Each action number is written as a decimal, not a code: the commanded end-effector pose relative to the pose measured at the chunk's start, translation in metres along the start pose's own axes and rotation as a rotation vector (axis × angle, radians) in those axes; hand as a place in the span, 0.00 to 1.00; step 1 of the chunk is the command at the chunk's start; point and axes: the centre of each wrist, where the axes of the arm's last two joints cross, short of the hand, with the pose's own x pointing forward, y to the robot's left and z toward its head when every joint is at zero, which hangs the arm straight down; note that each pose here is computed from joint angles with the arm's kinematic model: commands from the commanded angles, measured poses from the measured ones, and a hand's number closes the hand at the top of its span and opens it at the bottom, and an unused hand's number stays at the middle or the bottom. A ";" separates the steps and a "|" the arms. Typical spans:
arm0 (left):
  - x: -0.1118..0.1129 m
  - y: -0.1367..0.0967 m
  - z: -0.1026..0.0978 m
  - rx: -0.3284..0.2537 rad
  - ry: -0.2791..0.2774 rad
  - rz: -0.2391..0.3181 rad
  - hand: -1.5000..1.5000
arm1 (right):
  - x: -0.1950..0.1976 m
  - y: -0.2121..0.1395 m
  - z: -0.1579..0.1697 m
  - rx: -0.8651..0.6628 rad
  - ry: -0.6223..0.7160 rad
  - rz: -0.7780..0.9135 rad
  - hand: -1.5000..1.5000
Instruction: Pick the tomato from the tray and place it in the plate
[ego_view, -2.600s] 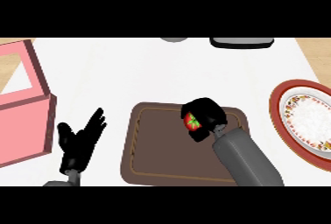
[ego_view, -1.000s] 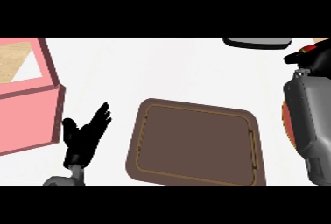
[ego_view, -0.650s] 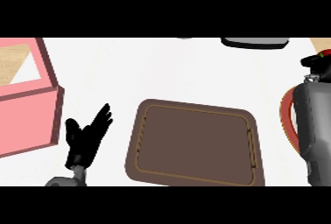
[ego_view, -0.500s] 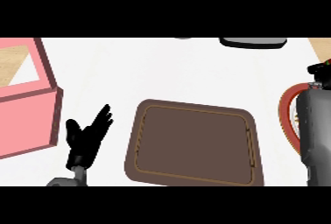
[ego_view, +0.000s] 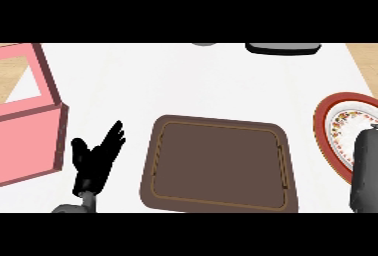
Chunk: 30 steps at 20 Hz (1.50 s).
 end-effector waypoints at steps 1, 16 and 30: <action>-0.007 -0.004 0.004 0.006 0.012 0.006 0.50 | -0.031 0.010 0.002 -0.055 0.242 -0.083 1.00; 0.008 0.027 0.007 0.011 0.009 -0.001 0.50 | -0.098 0.065 -0.016 0.282 0.449 0.020 0.00; -0.008 0.016 0.005 0.036 0.008 0.002 0.50 | -0.098 0.038 0.007 0.031 0.425 -0.419 0.00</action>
